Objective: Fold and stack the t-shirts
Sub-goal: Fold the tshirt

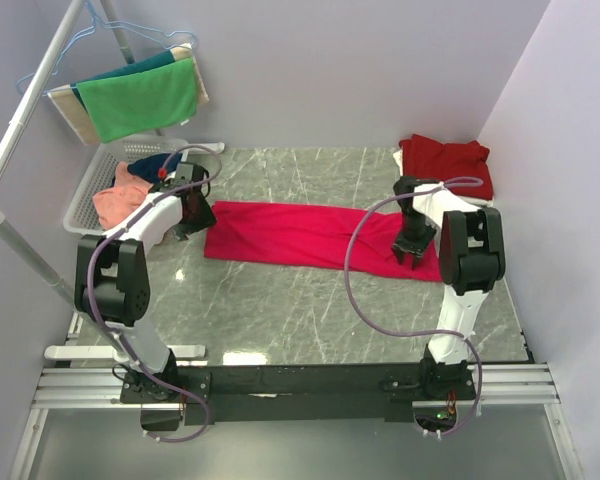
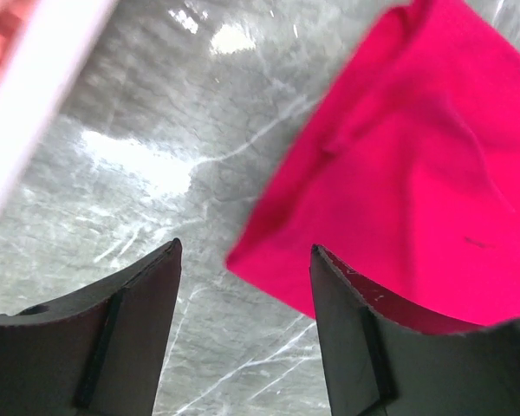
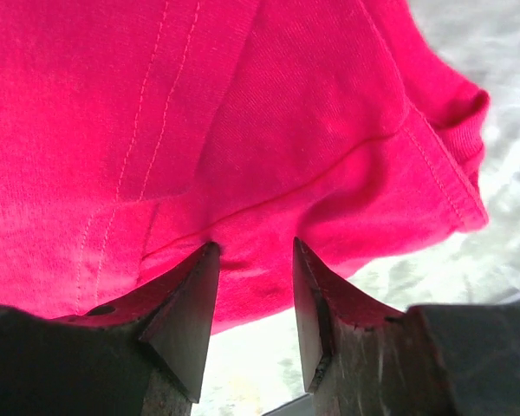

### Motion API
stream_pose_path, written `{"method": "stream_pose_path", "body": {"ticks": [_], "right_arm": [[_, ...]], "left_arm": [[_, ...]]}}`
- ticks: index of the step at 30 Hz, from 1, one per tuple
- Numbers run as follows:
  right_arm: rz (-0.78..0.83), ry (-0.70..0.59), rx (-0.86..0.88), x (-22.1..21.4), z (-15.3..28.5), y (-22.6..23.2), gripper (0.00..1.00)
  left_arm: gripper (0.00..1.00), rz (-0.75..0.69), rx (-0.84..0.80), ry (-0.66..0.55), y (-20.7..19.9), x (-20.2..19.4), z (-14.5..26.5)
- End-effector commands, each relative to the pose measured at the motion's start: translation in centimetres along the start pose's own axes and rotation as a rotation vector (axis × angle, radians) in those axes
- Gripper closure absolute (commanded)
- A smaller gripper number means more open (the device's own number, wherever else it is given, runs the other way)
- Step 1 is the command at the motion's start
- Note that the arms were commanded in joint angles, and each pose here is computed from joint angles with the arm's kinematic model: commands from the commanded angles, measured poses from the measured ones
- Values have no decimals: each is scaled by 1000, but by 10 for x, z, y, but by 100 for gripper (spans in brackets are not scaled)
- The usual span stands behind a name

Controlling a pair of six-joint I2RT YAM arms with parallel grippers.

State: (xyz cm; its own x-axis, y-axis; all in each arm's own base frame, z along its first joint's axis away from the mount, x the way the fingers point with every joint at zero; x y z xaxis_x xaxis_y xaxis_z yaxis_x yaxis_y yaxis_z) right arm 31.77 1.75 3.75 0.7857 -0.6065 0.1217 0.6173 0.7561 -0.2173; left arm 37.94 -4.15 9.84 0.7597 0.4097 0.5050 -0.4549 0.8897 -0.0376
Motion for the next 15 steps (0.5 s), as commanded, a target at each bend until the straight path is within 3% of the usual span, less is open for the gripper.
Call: {"method": "stream_pose_path", "body": {"ticks": [1, 8, 15], "right_arm": [[-19, -27, -127, 3, -9, -32, 54], [-38, -34, -68, 4, -3, -21, 57], [-28, -33, -60, 3, -4, -17, 57]], "left_arm": [[35, -28, -40, 45, -6, -13, -11], [39, 1, -230, 133, -40, -31, -24], [41, 5, -255, 146, -45, -36, -27]]}}
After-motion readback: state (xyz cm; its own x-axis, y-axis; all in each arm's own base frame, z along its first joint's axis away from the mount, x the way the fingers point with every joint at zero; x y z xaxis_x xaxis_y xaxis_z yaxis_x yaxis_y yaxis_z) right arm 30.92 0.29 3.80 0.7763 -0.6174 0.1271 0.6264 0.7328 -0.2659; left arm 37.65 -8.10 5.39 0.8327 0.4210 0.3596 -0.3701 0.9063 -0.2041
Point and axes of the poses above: each gripper's point midway between its finger pads, its own z axis back along the fingers, its own y axis along the line the jaws close on, x = y × z, the point moved 2 cm from there along z, back along the fingers, and after that the axes turned 4 degrees about -z, right-handed, at the moved point
